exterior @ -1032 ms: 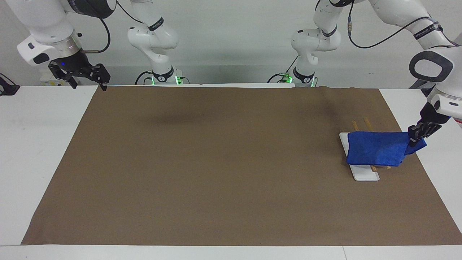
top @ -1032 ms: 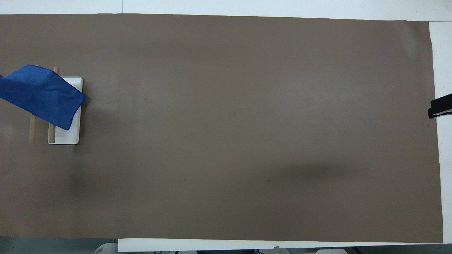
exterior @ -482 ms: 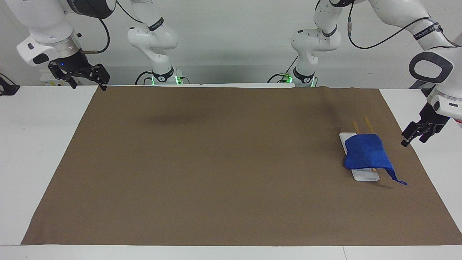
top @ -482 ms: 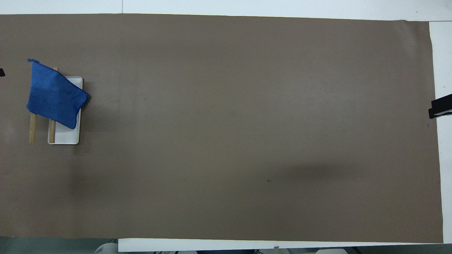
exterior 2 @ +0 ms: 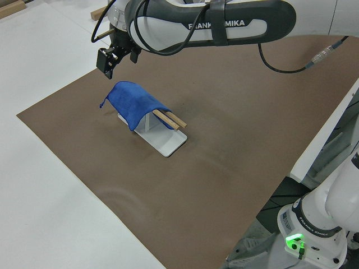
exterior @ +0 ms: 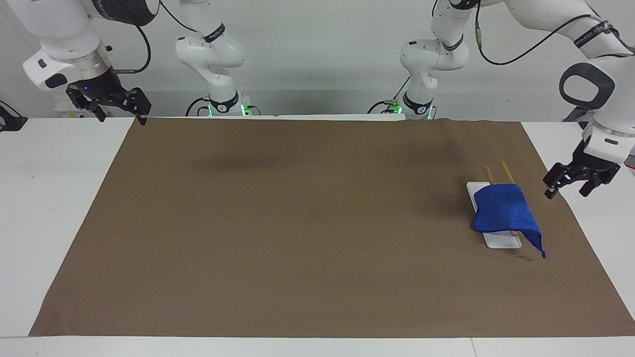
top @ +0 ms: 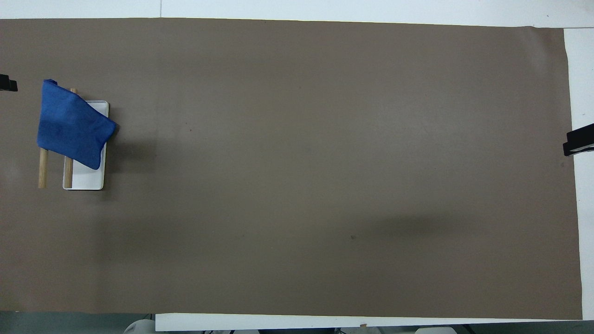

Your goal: Right arm passes towel to left arm to hang

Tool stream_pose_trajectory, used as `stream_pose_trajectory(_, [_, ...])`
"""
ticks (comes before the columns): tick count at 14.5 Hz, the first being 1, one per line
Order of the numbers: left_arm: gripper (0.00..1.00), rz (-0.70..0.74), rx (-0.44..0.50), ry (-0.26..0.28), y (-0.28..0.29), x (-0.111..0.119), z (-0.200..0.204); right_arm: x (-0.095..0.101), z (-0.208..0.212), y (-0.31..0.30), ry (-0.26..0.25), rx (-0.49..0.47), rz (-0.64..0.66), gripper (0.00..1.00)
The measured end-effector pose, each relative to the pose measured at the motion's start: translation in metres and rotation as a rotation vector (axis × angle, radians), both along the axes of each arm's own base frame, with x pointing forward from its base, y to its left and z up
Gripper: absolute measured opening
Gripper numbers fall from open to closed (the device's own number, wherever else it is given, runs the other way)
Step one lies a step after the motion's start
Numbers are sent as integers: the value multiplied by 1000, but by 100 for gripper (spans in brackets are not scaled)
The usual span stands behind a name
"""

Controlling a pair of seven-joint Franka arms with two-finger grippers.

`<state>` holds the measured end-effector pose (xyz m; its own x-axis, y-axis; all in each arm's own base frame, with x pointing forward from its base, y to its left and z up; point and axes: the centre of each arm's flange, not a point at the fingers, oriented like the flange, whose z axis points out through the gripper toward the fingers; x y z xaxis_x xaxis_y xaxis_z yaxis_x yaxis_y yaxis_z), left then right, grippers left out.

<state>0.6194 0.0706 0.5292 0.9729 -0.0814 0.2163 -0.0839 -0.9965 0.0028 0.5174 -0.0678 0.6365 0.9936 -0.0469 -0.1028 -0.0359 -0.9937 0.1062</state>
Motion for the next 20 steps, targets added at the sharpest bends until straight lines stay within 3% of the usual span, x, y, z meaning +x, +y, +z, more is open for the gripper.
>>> stream_pose_trajectory(5, [98, 73, -54, 216, -60, -20, 50, 0, 0, 0, 0, 0, 0, 100])
stream_pose_trajectory(9, [98, 78, -55, 307, -100, -40, 65, 0, 0, 0, 0, 0, 0, 100])
stream_pose_trajectory(14, [96, -18, 77, 294, -146, -50, 73, 0, 0, 0, 0, 0, 0, 100])
stream_pose_trajectory(20, [96, -15, 82, 296, -137, -65, 76, 0, 0, 0, 0, 0, 0, 100])
